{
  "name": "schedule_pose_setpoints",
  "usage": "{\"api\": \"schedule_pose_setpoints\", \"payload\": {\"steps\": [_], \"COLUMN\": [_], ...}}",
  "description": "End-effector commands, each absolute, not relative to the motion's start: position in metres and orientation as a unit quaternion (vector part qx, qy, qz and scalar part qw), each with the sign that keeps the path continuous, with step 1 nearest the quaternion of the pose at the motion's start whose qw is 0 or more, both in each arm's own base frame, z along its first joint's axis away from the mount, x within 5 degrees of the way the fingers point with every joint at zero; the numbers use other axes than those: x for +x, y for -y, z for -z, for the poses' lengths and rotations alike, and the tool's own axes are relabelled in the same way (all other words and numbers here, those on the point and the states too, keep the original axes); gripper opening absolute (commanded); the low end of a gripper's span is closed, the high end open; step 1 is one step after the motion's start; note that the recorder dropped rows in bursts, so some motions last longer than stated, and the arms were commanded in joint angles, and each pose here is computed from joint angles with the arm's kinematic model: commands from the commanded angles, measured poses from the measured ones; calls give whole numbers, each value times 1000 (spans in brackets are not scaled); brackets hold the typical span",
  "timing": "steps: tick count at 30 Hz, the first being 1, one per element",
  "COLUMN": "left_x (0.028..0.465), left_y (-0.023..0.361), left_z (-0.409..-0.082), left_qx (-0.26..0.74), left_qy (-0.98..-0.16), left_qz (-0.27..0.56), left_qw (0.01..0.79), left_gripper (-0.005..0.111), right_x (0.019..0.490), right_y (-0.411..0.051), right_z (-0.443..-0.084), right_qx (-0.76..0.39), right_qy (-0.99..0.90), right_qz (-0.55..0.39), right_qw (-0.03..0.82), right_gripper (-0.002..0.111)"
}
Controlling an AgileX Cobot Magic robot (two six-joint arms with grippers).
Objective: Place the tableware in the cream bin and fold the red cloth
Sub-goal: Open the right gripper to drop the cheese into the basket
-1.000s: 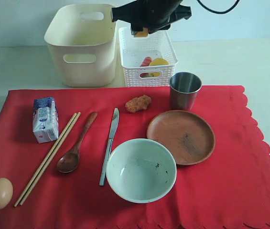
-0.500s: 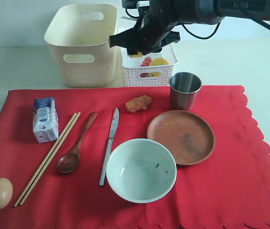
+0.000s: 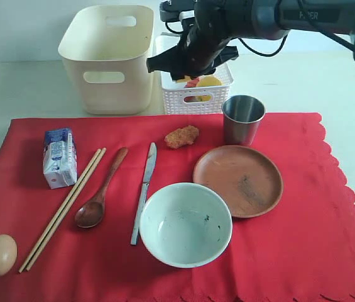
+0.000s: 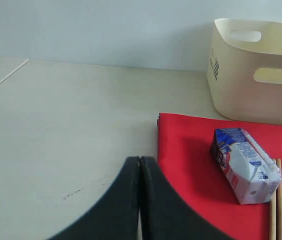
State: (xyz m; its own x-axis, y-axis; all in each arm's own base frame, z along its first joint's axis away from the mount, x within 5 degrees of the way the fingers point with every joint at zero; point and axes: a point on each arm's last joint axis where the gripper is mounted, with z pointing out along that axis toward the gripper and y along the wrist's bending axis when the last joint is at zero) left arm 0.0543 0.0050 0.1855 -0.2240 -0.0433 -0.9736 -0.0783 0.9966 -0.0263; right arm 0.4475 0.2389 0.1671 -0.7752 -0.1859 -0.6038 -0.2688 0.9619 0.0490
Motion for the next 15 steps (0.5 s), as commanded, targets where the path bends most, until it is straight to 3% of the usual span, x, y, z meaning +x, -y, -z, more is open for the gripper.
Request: {"api": "schedule_pose_setpoints", "payload": {"steps": [1, 6, 15], "left_x": [54, 54, 54], "left_y": [-5, -5, -5], "left_z": [-185, -185, -185], "left_qx": [-39, -39, -39], "left_qy": [-781, -781, -781], "left_qz": [-14, -14, -14], "left_qw": [624, 624, 624], "left_gripper": [0, 0, 0], "right_x": [449, 443, 430], "right_y": [-235, -229, -222], "right_z": [-172, -169, -232], "right_qx": [-124, -120, -110], "right_qy": [-940, -955, -944], "right_qz": [-54, -30, -43], "right_qw": [312, 270, 307], "right_gripper": [47, 63, 64]}}
